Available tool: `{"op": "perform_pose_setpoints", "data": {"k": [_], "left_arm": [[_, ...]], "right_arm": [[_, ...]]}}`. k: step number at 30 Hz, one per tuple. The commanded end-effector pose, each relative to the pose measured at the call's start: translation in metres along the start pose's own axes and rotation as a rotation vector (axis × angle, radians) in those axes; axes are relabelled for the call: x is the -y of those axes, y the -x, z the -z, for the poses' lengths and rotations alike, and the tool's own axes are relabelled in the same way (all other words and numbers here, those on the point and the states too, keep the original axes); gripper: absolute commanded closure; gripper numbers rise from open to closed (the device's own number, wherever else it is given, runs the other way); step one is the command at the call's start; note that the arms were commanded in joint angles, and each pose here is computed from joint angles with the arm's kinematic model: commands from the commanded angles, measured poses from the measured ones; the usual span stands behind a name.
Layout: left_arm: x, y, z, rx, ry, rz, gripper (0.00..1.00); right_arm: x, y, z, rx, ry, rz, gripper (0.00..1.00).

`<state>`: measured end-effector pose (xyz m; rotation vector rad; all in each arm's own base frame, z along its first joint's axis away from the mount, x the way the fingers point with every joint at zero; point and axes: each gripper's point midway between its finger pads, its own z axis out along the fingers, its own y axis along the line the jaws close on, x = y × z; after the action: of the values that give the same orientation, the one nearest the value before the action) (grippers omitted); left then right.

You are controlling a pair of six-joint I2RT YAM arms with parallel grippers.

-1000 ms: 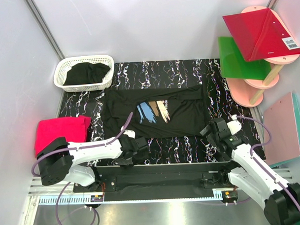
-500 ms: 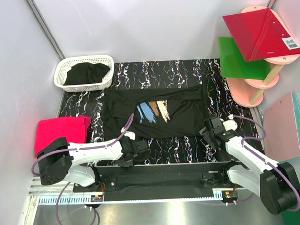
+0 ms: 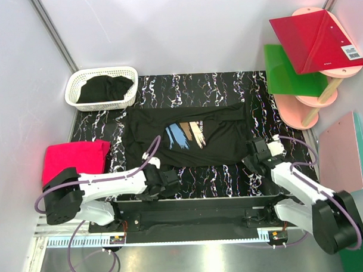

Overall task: Fold and stack the t-shirts
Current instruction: Grap the side of the flattened tshirt closest away from the robot with both arms

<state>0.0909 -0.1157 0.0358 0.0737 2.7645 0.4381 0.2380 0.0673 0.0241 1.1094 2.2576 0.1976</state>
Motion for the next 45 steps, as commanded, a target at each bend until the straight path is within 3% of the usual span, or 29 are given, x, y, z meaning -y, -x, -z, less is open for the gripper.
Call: {"op": "perform_pose_setpoints", "data": {"k": [1, 11, 20, 24, 25, 28, 29, 33, 35, 36, 37, 41, 45], "left_arm": [[-0.013, 0.041, 0.026, 0.165, 0.023, 0.097, 1.00], [-0.010, 0.124, 0.038, 0.337, 0.127, 0.147, 1.00], [-0.028, 0.182, 0.030, 0.375, 0.210, 0.197, 1.00], [-0.031, 0.199, 0.038, 0.411, 0.219, 0.174, 1.00], [-0.030, 0.203, 0.041, 0.417, 0.216, 0.173, 1.00], [-0.028, 0.201, 0.040, 0.400, 0.206, 0.163, 1.00], [-0.028, 0.198, 0.038, 0.393, 0.209, 0.157, 1.00], [-0.030, 0.186, 0.030, 0.367, 0.208, 0.154, 1.00], [-0.030, 0.182, 0.029, 0.360, 0.205, 0.153, 1.00], [-0.032, 0.180, 0.028, 0.357, 0.208, 0.153, 1.00], [-0.032, 0.180, 0.028, 0.357, 0.207, 0.149, 1.00], [-0.034, 0.178, 0.027, 0.360, 0.214, 0.145, 1.00], [-0.036, 0.179, 0.026, 0.361, 0.221, 0.140, 1.00]], "right_arm": [[-0.022, 0.024, 0.020, 0.082, 0.113, 0.000, 1.00], [-0.045, 0.065, 0.030, 0.236, 0.124, 0.101, 1.00], [-0.056, 0.038, 0.009, 0.090, 0.105, 0.195, 0.99], [-0.058, 0.023, 0.008, 0.018, 0.137, 0.231, 0.92], [-0.057, 0.020, 0.008, 0.005, 0.141, 0.241, 0.83], [-0.043, 0.014, 0.008, -0.006, 0.129, 0.223, 0.72], [-0.036, 0.012, 0.011, 0.000, 0.123, 0.194, 0.64], [-0.014, 0.030, 0.019, 0.091, 0.058, 0.143, 0.62], [-0.006, 0.038, 0.027, 0.117, 0.032, 0.134, 0.36], [-0.001, 0.043, 0.029, 0.140, 0.008, 0.129, 0.15], [0.004, 0.044, 0.032, 0.143, -0.014, 0.131, 0.08], [0.009, 0.047, 0.039, 0.153, -0.013, 0.119, 0.07], [0.019, 0.040, 0.032, 0.135, -0.050, 0.088, 0.13]]}}
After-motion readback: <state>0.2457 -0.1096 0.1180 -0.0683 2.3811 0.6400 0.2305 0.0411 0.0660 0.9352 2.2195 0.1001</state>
